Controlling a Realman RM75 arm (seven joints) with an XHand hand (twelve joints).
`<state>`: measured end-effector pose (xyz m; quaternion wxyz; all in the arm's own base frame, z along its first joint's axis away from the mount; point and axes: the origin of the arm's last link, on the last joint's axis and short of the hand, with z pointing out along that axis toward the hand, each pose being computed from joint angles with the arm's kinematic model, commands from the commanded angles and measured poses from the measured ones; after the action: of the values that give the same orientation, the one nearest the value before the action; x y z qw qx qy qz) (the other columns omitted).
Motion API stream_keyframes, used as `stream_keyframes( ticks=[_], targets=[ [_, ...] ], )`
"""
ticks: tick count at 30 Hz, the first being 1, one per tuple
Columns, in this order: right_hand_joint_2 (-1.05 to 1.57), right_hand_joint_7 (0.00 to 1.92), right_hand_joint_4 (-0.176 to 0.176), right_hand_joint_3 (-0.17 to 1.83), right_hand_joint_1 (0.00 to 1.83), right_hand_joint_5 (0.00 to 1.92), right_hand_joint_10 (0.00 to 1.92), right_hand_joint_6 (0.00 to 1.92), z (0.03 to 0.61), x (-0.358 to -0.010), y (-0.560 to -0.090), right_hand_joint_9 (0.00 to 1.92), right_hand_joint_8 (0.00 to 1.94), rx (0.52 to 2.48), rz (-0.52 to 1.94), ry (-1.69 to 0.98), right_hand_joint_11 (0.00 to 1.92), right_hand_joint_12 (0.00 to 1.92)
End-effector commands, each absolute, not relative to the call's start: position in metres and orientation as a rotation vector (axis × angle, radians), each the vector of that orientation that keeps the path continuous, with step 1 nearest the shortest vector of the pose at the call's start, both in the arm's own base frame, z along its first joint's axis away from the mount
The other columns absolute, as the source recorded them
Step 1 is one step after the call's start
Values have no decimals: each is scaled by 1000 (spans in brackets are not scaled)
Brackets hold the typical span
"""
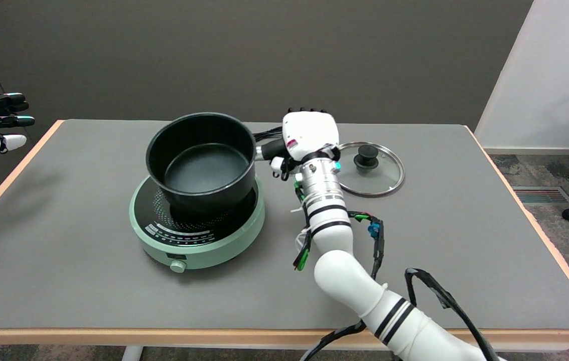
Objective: Pick up the soup pot.
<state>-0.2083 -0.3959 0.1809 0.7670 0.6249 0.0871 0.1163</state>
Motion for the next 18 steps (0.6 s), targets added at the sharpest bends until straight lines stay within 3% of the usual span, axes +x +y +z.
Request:
stream_keyframes(
  ticks=[1, 11, 18],
  targets=[
    [878, 1481, -79, 830, 996, 1481, 1481, 1481, 252, -179, -389, 1481, 1481, 1334, 355, 155, 1481, 1481],
    [860, 1476, -79, 849, 1004, 1476, 1476, 1476, 340, -190, -371, 1476, 1476, 1265, 332, 41, 1476, 1476],
    [860, 1478, -79, 852, 1004, 1478, 1478, 1478, 393, -203, -331, 1478, 1478, 1204, 279, 8, 1478, 1478]
  ],
)
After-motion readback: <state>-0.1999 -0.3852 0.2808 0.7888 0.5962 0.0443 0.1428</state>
